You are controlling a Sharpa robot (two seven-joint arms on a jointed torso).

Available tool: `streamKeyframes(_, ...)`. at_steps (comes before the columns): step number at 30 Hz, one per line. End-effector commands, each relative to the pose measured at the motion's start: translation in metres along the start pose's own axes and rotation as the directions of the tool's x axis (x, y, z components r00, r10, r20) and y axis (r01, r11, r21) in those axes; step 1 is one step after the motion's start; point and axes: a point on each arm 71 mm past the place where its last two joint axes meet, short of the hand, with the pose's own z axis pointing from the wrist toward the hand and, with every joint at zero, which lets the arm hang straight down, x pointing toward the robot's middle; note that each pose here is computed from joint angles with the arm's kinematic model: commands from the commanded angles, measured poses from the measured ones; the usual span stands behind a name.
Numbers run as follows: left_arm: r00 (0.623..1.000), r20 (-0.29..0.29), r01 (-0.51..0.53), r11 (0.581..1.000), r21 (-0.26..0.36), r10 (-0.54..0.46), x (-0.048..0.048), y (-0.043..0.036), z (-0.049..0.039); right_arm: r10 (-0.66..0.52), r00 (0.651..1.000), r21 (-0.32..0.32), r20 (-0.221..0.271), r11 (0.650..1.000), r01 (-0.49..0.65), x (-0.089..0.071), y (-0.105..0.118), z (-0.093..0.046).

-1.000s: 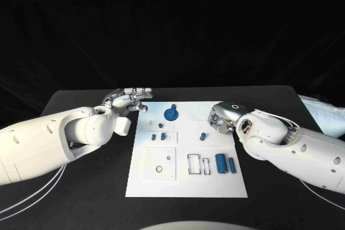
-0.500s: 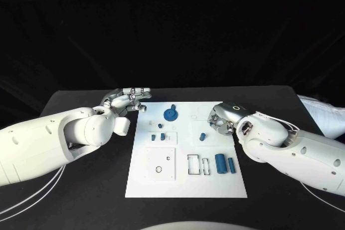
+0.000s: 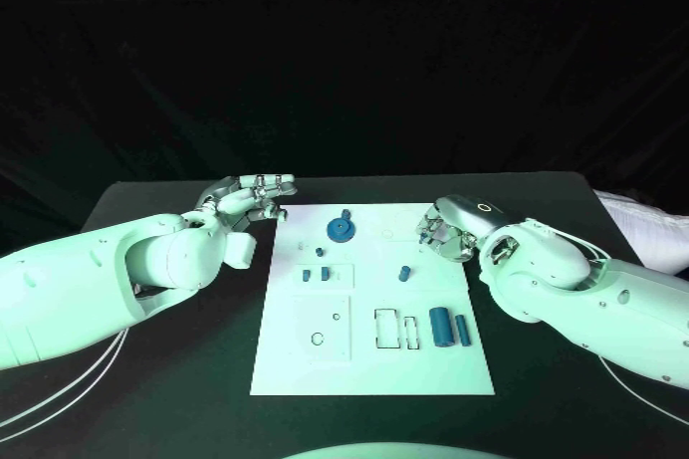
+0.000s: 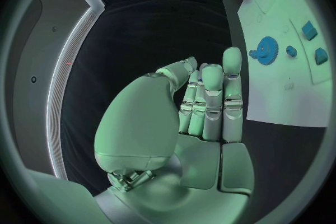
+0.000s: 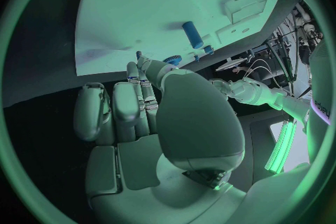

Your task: Assemble the parts on the task board

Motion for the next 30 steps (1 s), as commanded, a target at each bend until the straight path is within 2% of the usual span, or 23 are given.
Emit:
streamKeyframes(1,1.000,0.002,0.000,1.000,0.016,0.000,-0.0004,-0.0016,0.0003,0.051,0.998,-0.016,0.033,0.999,-0.051,-0.006,0.003,-0.003)
streamKeyframes(9,1.000,-0.001,0.001,1.000,0.015,-0.001,-0.0007,-0.0014,0.0009,0.104,0.993,-0.083,0.063,0.992,-0.099,-0.016,0.023,-0.011)
streamKeyframes(16,1.000,-0.013,0.004,1.000,0.011,-0.004,0.0031,-0.0007,0.0017,0.130,0.991,-0.173,0.041,0.978,-0.121,-0.014,0.059,-0.015)
streamKeyframes(22,0.999,-0.031,0.008,1.000,0.008,-0.008,0.0098,0.0001,0.0020,0.103,0.995,-0.249,-0.004,0.963,-0.101,0.003,0.091,-0.021)
streamKeyframes(30,0.999,-0.051,0.013,1.000,0.005,-0.013,0.0177,0.0007,0.0016,0.082,0.991,-0.287,-0.104,0.952,-0.108,0.035,0.114,-0.028)
